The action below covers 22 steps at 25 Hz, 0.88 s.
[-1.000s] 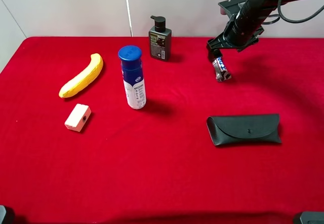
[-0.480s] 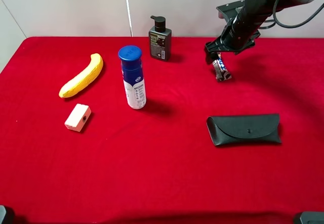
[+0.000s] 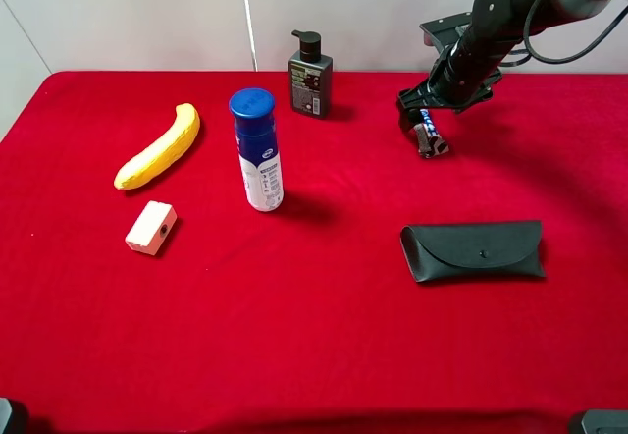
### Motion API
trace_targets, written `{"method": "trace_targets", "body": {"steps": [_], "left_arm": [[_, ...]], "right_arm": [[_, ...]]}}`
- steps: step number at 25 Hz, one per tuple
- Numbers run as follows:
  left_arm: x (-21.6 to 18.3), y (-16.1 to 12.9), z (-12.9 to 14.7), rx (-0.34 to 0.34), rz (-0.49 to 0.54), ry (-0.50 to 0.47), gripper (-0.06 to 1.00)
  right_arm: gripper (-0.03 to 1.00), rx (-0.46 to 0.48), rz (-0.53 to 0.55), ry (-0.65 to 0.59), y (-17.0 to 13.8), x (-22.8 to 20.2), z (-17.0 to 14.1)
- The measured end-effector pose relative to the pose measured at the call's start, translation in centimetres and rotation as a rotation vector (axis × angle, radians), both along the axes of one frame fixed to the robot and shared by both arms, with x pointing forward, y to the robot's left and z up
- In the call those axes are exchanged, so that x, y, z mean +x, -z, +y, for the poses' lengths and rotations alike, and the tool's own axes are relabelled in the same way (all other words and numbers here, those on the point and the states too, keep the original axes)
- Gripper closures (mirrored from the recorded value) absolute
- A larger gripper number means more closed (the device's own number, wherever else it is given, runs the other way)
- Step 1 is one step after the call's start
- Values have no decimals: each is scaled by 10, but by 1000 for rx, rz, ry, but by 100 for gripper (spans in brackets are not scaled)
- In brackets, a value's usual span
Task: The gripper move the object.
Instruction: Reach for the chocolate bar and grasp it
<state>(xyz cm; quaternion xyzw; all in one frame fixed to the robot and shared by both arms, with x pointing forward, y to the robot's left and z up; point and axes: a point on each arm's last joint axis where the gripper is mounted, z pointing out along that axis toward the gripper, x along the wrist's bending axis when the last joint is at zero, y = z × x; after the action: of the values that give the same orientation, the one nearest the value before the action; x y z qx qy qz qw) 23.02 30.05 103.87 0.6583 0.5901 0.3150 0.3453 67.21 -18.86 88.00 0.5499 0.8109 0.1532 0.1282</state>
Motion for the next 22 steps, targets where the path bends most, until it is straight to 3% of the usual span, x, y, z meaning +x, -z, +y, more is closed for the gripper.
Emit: {"method": "trace_targets", "body": {"steps": [22], "left_arm": [[0,0,0,0,0,0,-3]], "right_arm": [[27,53,13,43,2,0,3]]}}
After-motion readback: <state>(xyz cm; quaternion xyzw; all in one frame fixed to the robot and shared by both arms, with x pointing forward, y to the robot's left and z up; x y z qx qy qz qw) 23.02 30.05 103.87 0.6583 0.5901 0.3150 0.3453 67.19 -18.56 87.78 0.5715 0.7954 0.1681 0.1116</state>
